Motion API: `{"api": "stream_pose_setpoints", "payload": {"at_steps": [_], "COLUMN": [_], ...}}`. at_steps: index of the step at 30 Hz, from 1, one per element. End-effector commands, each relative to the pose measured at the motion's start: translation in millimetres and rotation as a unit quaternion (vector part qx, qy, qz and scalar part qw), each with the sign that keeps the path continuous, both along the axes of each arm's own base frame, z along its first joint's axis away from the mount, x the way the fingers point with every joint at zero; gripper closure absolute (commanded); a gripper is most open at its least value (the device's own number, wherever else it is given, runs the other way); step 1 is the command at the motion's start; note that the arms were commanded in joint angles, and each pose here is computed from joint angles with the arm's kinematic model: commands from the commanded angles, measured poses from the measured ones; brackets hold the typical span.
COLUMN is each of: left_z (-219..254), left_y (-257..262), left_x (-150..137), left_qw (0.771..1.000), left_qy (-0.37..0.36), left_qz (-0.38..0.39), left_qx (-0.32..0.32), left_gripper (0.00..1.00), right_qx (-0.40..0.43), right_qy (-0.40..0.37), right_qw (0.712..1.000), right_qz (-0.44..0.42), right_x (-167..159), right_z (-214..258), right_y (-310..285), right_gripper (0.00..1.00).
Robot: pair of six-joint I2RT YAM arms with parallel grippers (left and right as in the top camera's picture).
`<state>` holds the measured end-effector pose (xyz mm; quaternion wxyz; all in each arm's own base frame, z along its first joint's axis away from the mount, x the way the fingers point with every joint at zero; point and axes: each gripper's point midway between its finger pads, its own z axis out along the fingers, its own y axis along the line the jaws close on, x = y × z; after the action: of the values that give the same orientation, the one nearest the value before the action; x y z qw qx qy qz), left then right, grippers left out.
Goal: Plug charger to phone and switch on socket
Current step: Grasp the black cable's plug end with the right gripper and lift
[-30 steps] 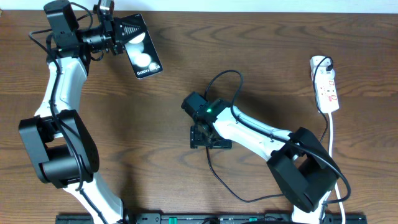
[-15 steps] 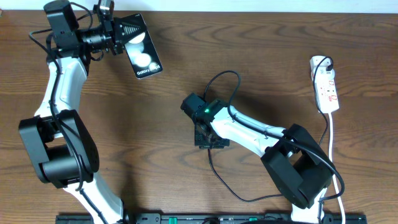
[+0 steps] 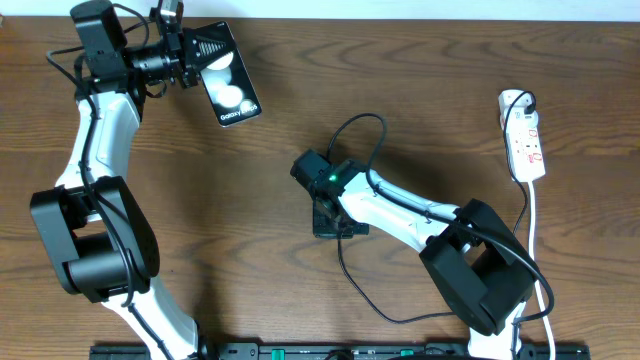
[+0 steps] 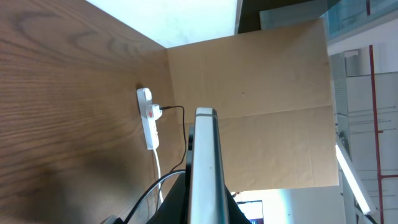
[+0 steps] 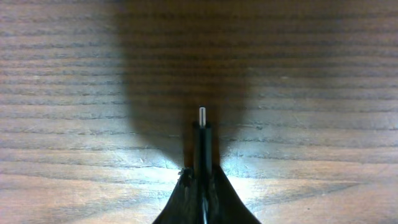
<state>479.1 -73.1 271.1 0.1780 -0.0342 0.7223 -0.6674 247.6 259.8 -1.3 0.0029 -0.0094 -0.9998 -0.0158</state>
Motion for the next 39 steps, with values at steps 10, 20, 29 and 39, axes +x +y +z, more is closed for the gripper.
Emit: {"api": "stream_pose_setpoints", "payload": {"at_steps": [10,20,29,39], "left_z": [3.1,2.1,3.1,8.8], "left_y": [0.5,0.4,0.8,1.3], "left_x": [-5.1,-5.3,-4.2,-1.8], "left_qw": [1.0,1.0,1.0,0.999], "left_qy": [-0.01,-0.009,-0.016,-0.046], "left_qz": [-0.007,-0.007,-0.005,-0.005], "left_qx": [-0.002,-0.002,0.001,0.007], "left_gripper": [0.93,0.92,0.93,0.93], "right_qx": [0.194,0.459,0.57,0.569], "right_qy": [0.079,0.134,0.053,-0.019], "right_qw": [0.974,0.838,0.733,0.749], "right_qz": [0.088,0.262,0.367,0.339], "right_x": [-14.0,-40.4,-39.5,5.1], "right_z": [18.5,83.8,119.4,128.2], "right_y": [59.1,83.7,106.3,129.6], "right_gripper": [0.99,0.99,0.99,0.99]}}
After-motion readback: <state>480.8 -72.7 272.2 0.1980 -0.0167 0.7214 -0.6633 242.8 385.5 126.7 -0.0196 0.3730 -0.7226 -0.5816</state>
